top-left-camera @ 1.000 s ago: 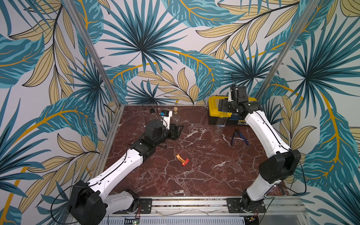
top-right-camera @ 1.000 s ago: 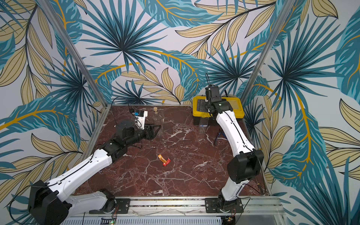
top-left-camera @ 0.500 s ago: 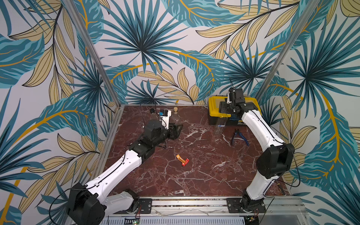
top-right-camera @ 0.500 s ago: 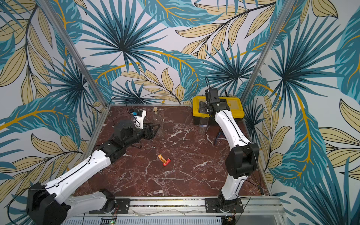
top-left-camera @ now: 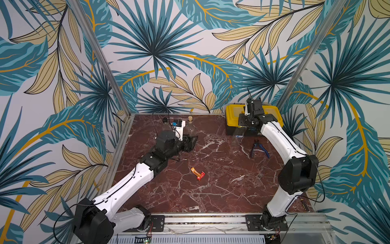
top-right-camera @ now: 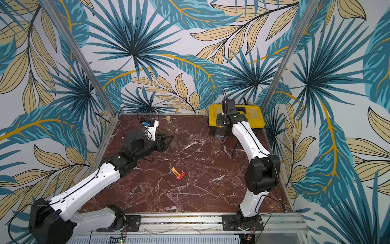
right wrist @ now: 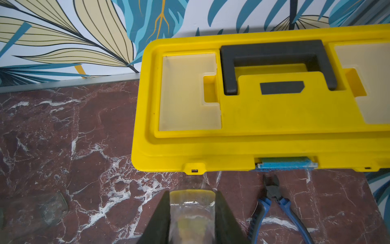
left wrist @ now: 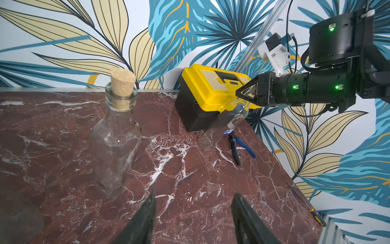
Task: Remove the label from the bottle
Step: Pick up the bottle from the center of the board, then place the bottle at the center of the board.
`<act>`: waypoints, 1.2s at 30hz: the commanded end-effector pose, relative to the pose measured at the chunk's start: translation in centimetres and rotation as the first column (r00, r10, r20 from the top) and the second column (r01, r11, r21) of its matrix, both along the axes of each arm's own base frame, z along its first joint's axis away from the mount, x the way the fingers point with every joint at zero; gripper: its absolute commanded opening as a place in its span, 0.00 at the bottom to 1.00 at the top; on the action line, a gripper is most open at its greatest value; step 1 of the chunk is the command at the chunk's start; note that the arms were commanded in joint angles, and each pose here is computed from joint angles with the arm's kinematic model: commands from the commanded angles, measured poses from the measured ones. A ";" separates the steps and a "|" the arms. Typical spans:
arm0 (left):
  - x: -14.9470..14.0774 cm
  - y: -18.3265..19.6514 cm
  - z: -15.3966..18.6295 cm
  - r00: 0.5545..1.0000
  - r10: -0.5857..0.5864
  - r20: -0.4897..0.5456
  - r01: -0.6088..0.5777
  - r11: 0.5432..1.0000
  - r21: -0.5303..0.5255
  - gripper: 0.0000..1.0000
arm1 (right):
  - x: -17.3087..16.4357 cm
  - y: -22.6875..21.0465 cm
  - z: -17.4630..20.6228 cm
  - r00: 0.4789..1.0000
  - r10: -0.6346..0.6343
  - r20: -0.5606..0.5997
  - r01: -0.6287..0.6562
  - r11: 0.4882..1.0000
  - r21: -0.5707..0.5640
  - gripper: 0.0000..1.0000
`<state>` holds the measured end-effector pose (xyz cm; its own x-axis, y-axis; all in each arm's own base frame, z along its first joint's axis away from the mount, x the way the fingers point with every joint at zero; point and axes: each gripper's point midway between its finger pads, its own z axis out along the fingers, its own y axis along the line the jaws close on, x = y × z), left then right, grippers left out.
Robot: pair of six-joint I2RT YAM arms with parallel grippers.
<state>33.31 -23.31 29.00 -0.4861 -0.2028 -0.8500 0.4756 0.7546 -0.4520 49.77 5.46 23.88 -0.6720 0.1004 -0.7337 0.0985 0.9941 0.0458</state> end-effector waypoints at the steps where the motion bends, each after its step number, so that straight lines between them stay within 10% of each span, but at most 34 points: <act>1: -0.1 0.5 0.6 1.000 0.016 0.019 -0.015 1.000 -0.006 0.59 | -0.7 0.5 0.8 0.999 0.037 0.018 -0.037 0.999 0.009 0.18; 6: 0.0 0.4 0.6 1.000 0.012 0.019 -0.012 1.000 -0.007 0.59 | -1.3 0.8 1.5 0.997 0.073 0.022 -0.072 0.997 -0.009 0.00; 13: 0.1 0.2 1.5 0.999 0.006 0.041 -0.006 1.000 -0.007 0.59 | -3.6 4.8 4.9 0.961 0.266 0.074 -0.263 0.964 -0.048 0.00; 23: 0.4 -0.6 2.6 0.997 -0.028 0.065 0.029 1.000 -0.007 0.59 | -9.5 15.3 5.3 0.769 0.630 0.110 -0.634 0.774 -0.001 0.00; 36: 0.4 -1.0 2.9 0.997 -0.036 0.067 0.037 0.999 -0.010 0.59 | -12.7 21.0 4.6 0.604 0.787 0.129 -0.781 0.616 -0.100 0.00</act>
<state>33.62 -23.95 30.57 -0.4617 -0.1958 -0.8651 0.5078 0.7413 -0.4389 37.12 25.41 26.40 -0.4748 -0.4292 -0.7684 -0.6895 0.7240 0.0216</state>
